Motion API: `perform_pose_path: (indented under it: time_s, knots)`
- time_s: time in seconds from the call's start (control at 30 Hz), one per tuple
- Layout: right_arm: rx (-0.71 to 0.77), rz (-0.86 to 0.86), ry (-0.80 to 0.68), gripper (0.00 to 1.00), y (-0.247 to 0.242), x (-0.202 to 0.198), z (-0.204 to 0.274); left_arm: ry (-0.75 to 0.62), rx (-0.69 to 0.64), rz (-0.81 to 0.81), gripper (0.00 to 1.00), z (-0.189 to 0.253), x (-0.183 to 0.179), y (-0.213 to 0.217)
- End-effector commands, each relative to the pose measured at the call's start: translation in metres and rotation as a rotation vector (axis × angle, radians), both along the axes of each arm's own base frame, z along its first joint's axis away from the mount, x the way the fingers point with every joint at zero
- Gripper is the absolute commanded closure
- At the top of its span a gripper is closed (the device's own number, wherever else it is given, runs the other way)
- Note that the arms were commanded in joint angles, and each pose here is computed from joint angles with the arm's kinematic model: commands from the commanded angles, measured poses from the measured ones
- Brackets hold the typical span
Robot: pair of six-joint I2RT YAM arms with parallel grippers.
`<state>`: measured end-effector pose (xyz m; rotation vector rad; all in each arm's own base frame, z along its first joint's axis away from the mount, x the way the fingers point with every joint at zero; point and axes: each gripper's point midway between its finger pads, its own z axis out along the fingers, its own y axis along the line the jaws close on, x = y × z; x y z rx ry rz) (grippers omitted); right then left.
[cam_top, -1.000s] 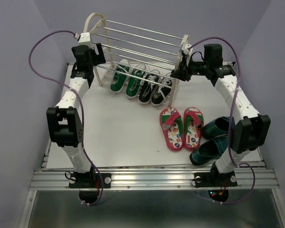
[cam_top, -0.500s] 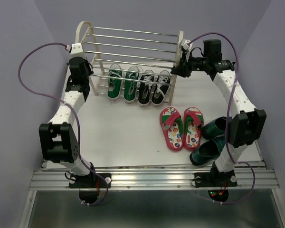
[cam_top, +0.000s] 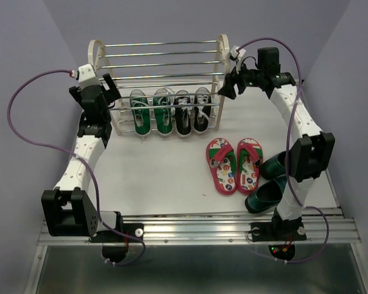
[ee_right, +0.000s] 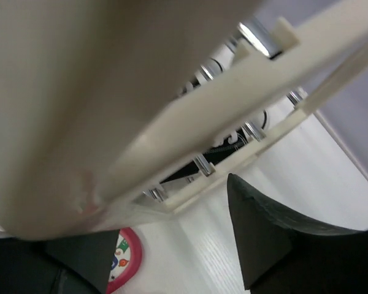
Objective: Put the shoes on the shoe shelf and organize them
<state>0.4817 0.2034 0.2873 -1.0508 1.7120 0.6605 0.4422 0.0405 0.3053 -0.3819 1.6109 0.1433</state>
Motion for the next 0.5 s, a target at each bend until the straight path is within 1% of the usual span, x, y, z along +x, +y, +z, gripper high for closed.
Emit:
perform_pose_path:
  time_s: [0.0,0.03,0.07,0.17,0.23,0.27,0.3,0.37,0.4,0.47]
  knots:
    - [-0.007,-0.14,-0.039,0.23,-0.016,0.009,0.024,-0.132,-0.036,0.023,0.01,0.054,-0.011,0.002]
    - [-0.004,-0.155,-0.048,0.07,-0.019,0.004,0.031,-0.136,-0.041,0.024,0.01,0.058,-0.014,0.001]
    - [-0.005,-0.17,-0.052,0.0,-0.021,0.002,0.034,-0.137,-0.051,0.03,0.01,0.061,-0.017,0.002]
    - [-0.003,-0.25,-0.071,0.0,-0.033,-0.009,0.047,-0.115,-0.083,0.014,0.01,0.069,-0.027,-0.002]
    - [0.017,-0.311,-0.057,0.0,-0.04,-0.016,0.052,-0.121,-0.112,-0.006,0.01,0.076,-0.034,-0.006]
    - [0.023,-0.349,-0.051,0.0,-0.047,-0.027,0.054,-0.126,-0.153,-0.011,0.01,0.078,-0.037,-0.009]
    - [0.039,-0.427,-0.015,0.0,-0.055,-0.03,0.052,-0.102,-0.185,-0.017,0.01,0.071,-0.041,-0.012]
    - [0.074,-0.531,0.026,0.0,-0.067,-0.042,0.048,-0.099,-0.245,-0.035,0.01,0.068,-0.049,-0.018]
    - [0.115,-0.637,0.093,0.0,-0.078,-0.057,0.036,-0.05,-0.288,-0.037,0.01,0.048,-0.053,-0.022]
    - [0.191,-0.71,0.146,0.0,-0.082,-0.073,0.028,-0.022,-0.336,-0.086,0.01,0.037,-0.063,-0.036]
